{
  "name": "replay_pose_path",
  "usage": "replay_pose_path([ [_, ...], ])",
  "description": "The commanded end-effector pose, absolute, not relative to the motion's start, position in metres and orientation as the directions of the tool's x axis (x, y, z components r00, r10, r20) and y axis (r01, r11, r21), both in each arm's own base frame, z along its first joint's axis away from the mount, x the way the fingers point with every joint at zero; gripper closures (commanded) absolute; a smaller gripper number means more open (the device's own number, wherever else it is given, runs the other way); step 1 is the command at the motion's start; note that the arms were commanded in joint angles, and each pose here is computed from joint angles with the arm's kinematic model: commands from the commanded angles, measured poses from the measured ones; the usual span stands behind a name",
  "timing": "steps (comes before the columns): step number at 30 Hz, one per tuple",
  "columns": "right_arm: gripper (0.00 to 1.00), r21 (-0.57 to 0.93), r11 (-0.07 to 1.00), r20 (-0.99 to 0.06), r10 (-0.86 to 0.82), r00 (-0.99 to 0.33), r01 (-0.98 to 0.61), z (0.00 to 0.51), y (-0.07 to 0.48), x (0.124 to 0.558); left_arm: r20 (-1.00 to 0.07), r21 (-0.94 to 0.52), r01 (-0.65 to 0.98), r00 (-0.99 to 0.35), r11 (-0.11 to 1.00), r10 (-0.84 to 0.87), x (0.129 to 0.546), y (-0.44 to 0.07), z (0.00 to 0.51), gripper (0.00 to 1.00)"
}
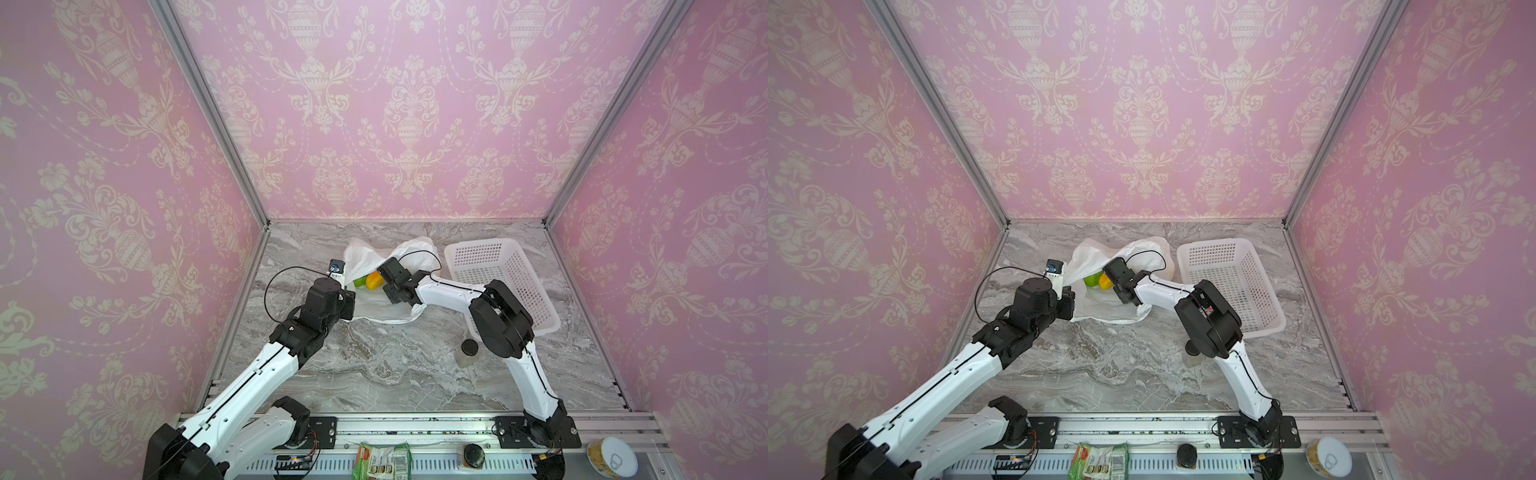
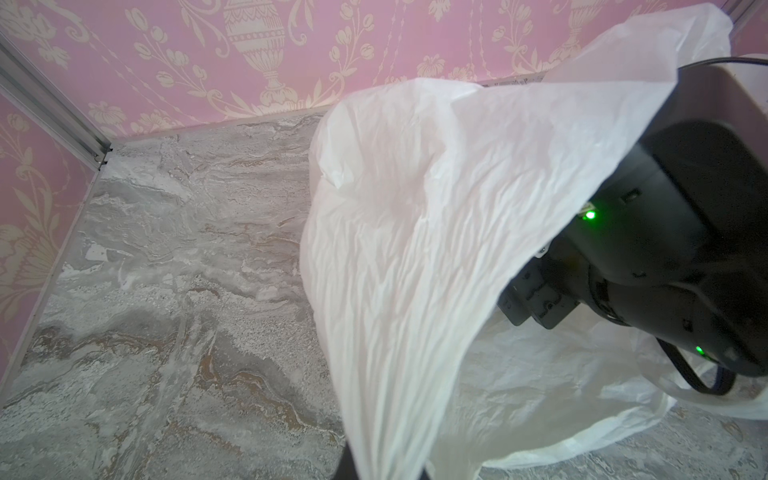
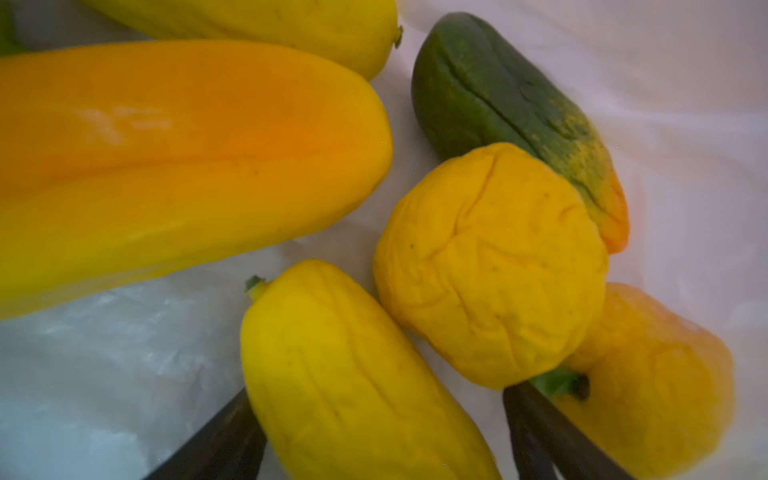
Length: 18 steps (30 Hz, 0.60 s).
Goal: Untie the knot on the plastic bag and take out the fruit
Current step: 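Lower the right gripper and grasp the long yellow fruit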
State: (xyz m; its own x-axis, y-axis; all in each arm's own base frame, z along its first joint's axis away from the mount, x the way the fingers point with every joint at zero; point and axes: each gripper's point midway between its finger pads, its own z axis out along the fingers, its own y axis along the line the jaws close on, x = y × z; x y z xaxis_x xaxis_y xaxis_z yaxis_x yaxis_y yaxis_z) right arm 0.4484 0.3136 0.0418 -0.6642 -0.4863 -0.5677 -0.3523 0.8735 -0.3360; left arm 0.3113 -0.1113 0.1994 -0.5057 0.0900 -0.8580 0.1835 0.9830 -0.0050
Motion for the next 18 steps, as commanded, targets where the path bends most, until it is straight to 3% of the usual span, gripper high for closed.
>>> replay_pose_path([
  [1,0.20,-0.307,0.840,-0.511,-0.542,-0.667,-0.448,0.022,0.323,0.441,-0.861,-0.025,0.187,-0.504,0.982,0.074,0.314,-0.114,0.203,1.00],
  [4,0.21,-0.297,0.838,-0.515,-0.545,-0.662,-0.459,0.022,0.326,0.441,-0.853,-0.021,0.187,-0.516,0.982,0.080,0.314,-0.114,0.198,1.00],
  [8,0.11,-0.335,0.853,-0.525,-0.521,-0.673,-0.400,0.030,0.315,0.453,-0.858,-0.022,0.188,-0.508,0.982,0.078,0.314,-0.114,0.201,1.00],
  [11,0.09,-0.260,0.891,-0.539,-0.455,-0.709,-0.373,0.031,0.309,0.458,-0.858,-0.025,0.188,-0.508,0.982,0.076,0.314,-0.115,0.201,1.00],
  [15,0.10,-0.215,0.899,-0.501,-0.438,-0.747,-0.383,0.021,0.306,0.459,-0.855,-0.023,0.188,-0.512,0.982,0.078,0.314,-0.114,0.200,1.00],
  [18,0.19,-0.192,0.888,-0.469,-0.457,-0.756,-0.417,0.013,0.311,0.453,-0.862,-0.027,0.188,-0.501,0.982,0.073,0.313,-0.114,0.204,1.00],
])
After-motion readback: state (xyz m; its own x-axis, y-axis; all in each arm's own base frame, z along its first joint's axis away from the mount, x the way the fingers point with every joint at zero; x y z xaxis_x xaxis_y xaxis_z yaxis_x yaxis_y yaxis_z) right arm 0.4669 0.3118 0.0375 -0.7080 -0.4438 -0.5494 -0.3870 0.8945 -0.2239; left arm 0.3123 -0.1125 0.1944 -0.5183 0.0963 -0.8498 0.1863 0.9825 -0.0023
